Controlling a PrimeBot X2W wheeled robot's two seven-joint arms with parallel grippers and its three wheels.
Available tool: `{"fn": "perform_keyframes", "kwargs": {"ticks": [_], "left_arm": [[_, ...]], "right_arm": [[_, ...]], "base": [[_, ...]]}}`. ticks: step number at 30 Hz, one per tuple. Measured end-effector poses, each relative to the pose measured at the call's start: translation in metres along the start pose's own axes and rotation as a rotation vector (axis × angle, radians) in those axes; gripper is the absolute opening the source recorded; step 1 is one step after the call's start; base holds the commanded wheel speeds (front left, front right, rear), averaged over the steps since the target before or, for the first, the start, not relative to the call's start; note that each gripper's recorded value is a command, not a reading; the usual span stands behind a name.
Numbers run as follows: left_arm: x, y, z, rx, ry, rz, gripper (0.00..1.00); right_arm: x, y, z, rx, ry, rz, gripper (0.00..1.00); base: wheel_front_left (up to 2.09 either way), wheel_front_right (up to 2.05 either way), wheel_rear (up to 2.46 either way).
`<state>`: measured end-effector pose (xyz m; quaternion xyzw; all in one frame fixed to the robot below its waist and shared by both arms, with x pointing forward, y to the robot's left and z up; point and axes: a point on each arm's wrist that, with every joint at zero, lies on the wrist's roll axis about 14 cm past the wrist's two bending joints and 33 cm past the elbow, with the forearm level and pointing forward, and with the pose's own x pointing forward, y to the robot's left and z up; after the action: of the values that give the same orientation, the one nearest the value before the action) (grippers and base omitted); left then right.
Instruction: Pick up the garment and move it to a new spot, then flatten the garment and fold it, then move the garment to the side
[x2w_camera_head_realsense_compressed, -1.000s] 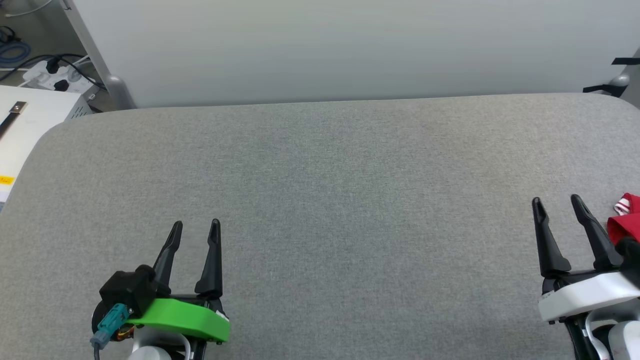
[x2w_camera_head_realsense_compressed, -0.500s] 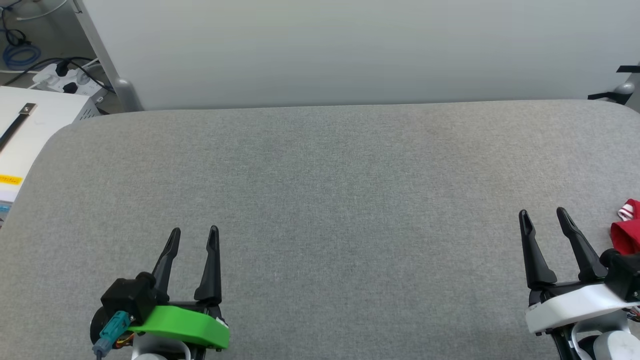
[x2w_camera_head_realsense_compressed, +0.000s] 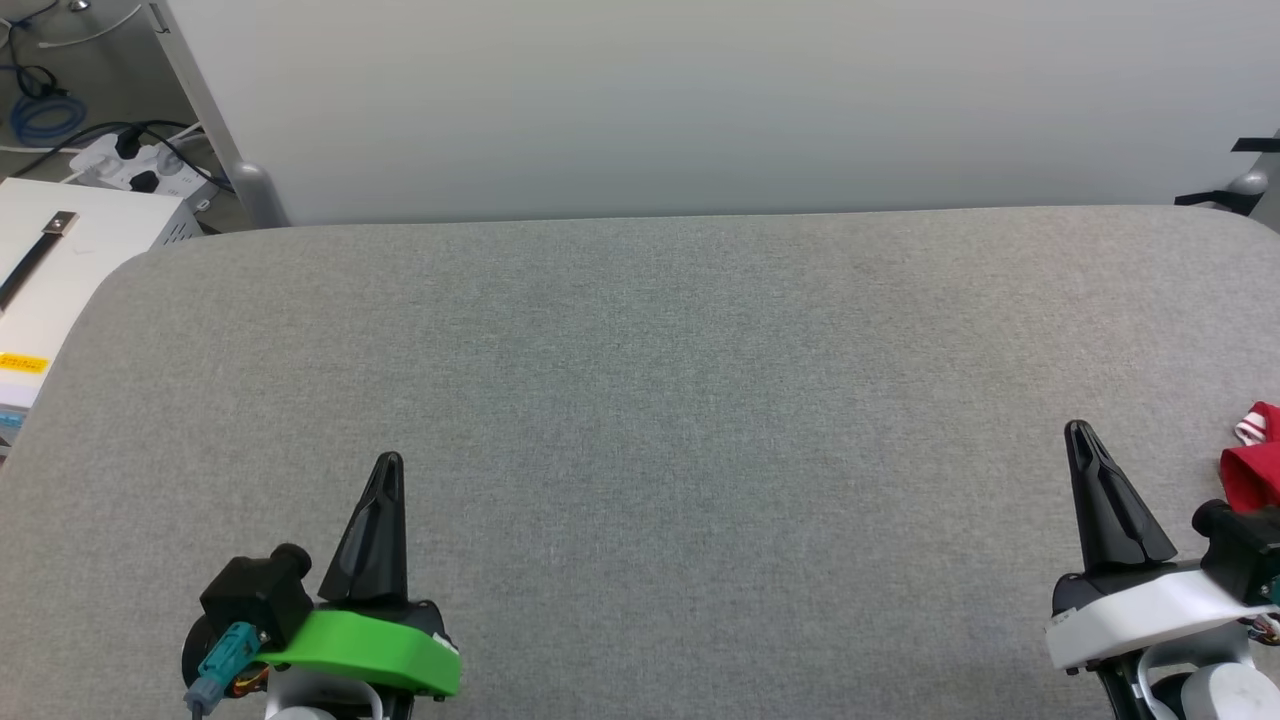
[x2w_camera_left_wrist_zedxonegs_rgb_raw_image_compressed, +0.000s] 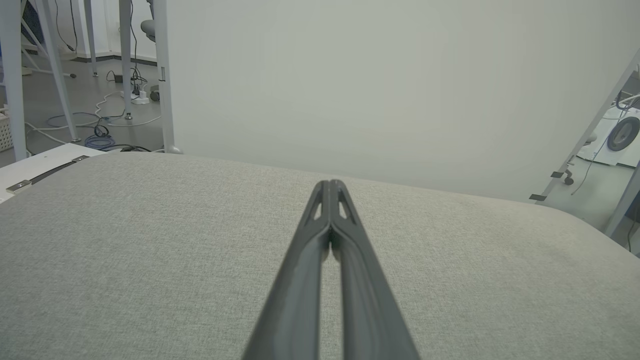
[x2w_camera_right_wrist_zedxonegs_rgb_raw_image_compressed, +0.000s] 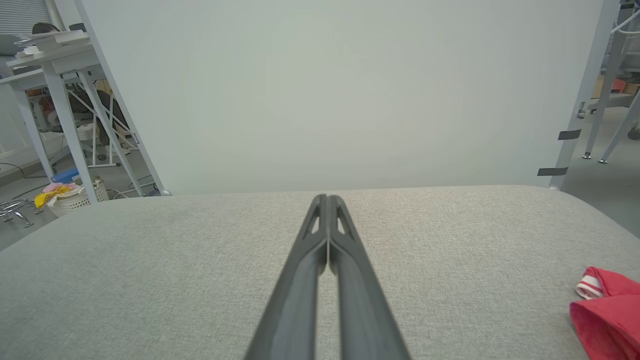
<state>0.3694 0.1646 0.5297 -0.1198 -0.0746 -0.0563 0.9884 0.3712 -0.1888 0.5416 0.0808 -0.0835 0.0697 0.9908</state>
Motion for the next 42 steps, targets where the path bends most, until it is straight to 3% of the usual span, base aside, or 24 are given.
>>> {"fn": "perform_keyframes", "kwargs": {"ticks": [42], "left_arm": [[0.0,0.002,-0.003,0.1,0.065,0.021,0.0]], "right_arm": [[0.003,0.012,-0.006,-0.072,0.061,0.012,0.0]], "base": [[0.0,0.0,0.0]]}}
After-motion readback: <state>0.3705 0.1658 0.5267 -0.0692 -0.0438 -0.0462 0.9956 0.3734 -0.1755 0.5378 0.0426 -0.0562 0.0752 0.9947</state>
